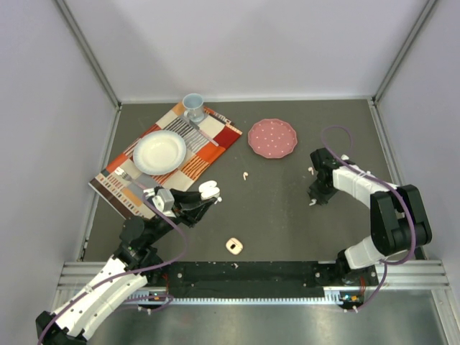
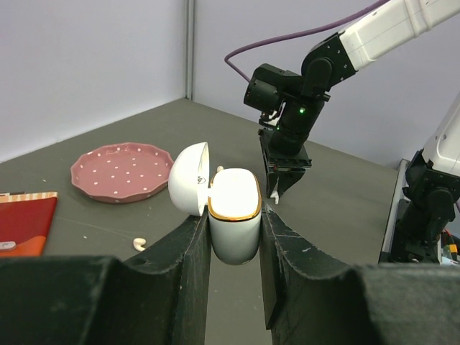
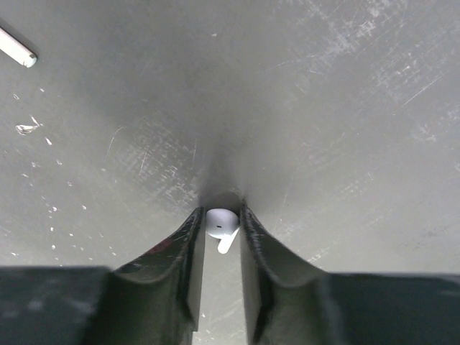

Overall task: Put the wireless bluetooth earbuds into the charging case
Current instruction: Pick up the right earbud from the center of the board, then insert the right earbud into the right side groove of the charging case.

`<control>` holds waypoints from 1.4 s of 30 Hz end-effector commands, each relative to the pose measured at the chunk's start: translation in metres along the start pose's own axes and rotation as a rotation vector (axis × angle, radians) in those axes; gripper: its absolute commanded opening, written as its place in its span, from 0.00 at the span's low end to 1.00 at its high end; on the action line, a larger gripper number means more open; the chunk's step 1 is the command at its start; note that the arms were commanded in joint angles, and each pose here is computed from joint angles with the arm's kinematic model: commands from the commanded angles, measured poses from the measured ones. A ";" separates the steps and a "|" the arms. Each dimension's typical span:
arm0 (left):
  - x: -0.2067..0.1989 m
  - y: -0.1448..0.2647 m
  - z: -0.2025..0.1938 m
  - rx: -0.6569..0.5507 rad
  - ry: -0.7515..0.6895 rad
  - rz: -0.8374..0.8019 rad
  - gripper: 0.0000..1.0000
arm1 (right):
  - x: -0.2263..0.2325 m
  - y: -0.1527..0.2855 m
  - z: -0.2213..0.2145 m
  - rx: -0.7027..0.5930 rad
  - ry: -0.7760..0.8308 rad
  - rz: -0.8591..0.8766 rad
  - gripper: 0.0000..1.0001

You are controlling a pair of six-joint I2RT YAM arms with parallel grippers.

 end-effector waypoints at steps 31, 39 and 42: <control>0.000 -0.006 0.015 -0.030 -0.012 -0.012 0.00 | 0.060 0.212 -0.040 -0.530 0.588 1.051 0.00; -0.004 -0.010 0.012 -0.014 0.001 -0.057 0.00 | 0.056 0.284 -0.066 -0.645 0.751 1.307 0.00; -0.004 -0.011 0.013 -0.015 0.002 -0.056 0.00 | 0.054 0.304 -0.077 -0.673 0.779 1.377 0.00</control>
Point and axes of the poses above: each gripper's point midway between its finger pads, its own y axis back along the fingers, its own x axis along the line the jaws close on, z = x × y, the point moved 5 cm from there along y, back along the fingers, and after that the axes turned 13 degrees about -y, right-handed, at the moved point
